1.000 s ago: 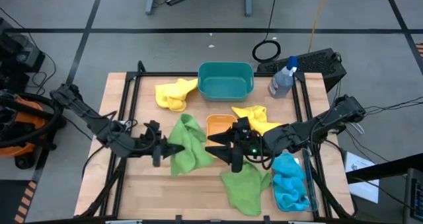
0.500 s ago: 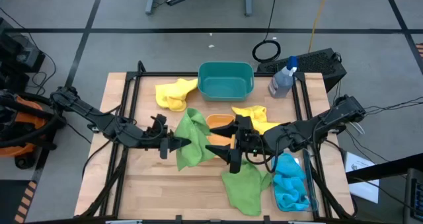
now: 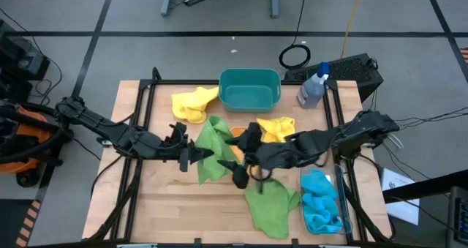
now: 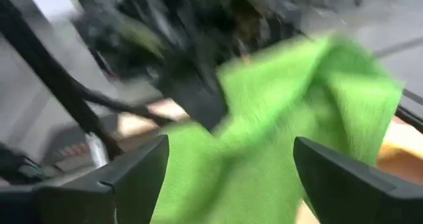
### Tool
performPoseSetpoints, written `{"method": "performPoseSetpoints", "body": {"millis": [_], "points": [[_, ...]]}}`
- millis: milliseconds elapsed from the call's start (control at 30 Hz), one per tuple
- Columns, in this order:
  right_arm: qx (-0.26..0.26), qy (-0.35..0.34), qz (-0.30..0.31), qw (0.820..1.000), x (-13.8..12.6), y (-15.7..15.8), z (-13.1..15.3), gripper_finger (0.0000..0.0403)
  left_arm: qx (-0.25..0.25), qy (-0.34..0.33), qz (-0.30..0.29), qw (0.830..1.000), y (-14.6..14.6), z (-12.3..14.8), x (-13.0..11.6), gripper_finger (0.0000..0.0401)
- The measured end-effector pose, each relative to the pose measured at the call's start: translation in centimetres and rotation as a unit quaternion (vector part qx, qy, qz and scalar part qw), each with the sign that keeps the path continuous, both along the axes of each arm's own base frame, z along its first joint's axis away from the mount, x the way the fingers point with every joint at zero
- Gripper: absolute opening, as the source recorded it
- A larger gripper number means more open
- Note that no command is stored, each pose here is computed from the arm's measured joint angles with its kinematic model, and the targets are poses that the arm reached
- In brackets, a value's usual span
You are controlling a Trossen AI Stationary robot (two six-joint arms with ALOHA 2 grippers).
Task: Sort microfiber towel by color & place in baskets
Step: Put the left green microfiber towel into the blue bin
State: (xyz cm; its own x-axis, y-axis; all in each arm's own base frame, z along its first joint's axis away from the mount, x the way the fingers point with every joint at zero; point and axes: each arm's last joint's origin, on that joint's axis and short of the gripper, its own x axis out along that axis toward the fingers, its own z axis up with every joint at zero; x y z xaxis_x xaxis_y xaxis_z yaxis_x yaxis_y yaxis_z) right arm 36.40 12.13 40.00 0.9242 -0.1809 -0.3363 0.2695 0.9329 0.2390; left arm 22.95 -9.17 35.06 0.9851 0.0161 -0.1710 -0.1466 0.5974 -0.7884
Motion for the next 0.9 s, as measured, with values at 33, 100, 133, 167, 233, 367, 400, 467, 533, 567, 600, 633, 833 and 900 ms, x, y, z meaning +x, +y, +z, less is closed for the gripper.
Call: {"method": "performPoseSetpoints", "body": {"millis": [33,100,133,167,233,367,400,467,533,567,600,633,833,900], "points": [[-0.001,0.015,-0.004,1.0,0.5,0.0,-0.4,0.0317,0.001,-0.001,0.0,1.0,0.0,0.0,0.0,0.0038],[0.004,0.04,-0.014,0.999,1.1,0.0,-0.9,0.0317,0.001,-0.001,-0.001,1.0,0.0,0.0,0.0,0.0038],[0.004,0.054,-0.017,0.998,1.3,0.0,-1.1,0.0317,0.001,-0.001,-0.001,1.0,0.0,0.0,0.0,0.0038],[0.003,0.062,-0.019,0.998,1.5,0.1,-1.2,0.0317,0.001,-0.001,-0.001,1.0,0.0,0.0,0.0,0.0038],[0.001,0.068,-0.019,0.998,2.2,0.3,-1.2,0.0317,0.001,-0.001,-0.001,1.0,0.0,0.0,0.0,0.0038],[0.0,0.079,-0.003,0.997,4.0,0.5,-1.9,0.0314,0.009,0.0,-0.003,1.0,0.0,0.0,0.0,0.0038],[0.001,0.084,-0.001,0.996,4.3,0.5,-2.2,0.0313,0.011,0.0,-0.003,1.0,0.0,0.0,0.0,0.0038],[0.007,0.093,-0.006,0.996,5.1,0.5,-2.8,0.0309,0.014,0.001,-0.003,1.0,0.0,0.0,0.0,0.0038],[0.023,0.103,-0.008,0.994,5.5,0.5,-3.3,0.0297,0.014,0.002,-0.006,1.0,0.0,0.0,0.0,0.0038],[0.029,0.113,-0.008,0.993,5.5,0.5,-3.5,0.0288,0.014,0.002,-0.01,1.0,0.0,0.0,0.0,0.0038],[0.038,0.118,-0.006,0.992,5.6,0.6,-3.6,0.0276,0.014,0.002,-0.014,1.0,-0.1,0.0,0.0,0.0038],[0.045,0.119,-0.006,0.992,5.6,0.6,-3.6,0.0261,0.018,0.002,-0.018,1.0,-0.1,0.0,0.0,0.0038],[0.053,0.111,-0.007,0.992,5.4,0.5,-2.3,0.0123,0.034,0.001,-0.046,0.998,-0.2,0.0,0.0,0.0062],[0.048,0.116,-0.005,0.992,5.1,0.4,-1.8,0.0068,0.041,0.0,-0.052,0.998,-0.2,0.0,0.0,0.008]]}}
